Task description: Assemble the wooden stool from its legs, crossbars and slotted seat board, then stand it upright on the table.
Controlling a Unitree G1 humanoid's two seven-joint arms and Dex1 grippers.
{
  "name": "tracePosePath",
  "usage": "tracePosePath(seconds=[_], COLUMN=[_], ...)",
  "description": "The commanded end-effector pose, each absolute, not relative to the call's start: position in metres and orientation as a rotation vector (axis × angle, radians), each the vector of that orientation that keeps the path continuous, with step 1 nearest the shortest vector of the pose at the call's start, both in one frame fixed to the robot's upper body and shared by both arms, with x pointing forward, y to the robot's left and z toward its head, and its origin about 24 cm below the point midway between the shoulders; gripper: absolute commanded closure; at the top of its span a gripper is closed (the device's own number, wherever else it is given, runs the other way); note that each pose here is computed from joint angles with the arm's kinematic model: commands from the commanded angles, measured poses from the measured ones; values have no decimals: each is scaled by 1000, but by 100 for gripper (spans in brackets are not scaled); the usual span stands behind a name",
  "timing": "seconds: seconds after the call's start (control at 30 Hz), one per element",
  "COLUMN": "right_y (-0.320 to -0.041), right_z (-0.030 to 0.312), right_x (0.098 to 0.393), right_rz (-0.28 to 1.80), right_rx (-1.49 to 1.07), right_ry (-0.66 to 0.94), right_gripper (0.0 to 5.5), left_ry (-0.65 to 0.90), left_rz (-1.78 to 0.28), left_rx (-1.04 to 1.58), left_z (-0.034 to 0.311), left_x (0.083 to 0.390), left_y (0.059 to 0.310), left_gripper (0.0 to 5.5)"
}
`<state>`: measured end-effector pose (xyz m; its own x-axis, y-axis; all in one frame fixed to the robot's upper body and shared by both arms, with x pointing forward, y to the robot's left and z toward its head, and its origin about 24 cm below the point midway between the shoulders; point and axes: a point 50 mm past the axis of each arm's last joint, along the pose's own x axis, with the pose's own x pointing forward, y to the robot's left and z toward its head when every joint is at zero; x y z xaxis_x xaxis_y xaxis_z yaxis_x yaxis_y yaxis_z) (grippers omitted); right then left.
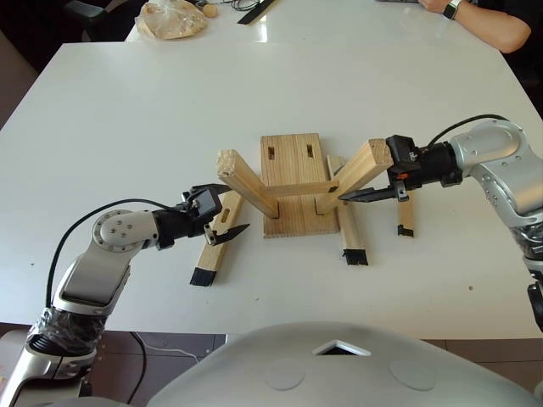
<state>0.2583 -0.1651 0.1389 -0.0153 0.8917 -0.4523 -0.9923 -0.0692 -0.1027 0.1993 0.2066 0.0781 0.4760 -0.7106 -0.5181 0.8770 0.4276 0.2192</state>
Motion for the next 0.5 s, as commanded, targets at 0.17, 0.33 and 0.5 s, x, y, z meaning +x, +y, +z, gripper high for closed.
tracePosePath(seconds=[0.17,0.33,0.5], right_y=[-173,-176,-196], right_z=[113,116,117], right_x=[257,260,254], right_rz=[1500,1470,1363], right_rx=[-464,-481,-473], right_ry=[451,438,457], right_gripper=[264,190,175], left_ry=[367,354,304], left_rz=[-1003,-997,-911], left_rx=[555,542,456], left_z=[72,72,80], left_x=[203,202,202], left_y=[204,202,204], left_gripper=[10,10,10])
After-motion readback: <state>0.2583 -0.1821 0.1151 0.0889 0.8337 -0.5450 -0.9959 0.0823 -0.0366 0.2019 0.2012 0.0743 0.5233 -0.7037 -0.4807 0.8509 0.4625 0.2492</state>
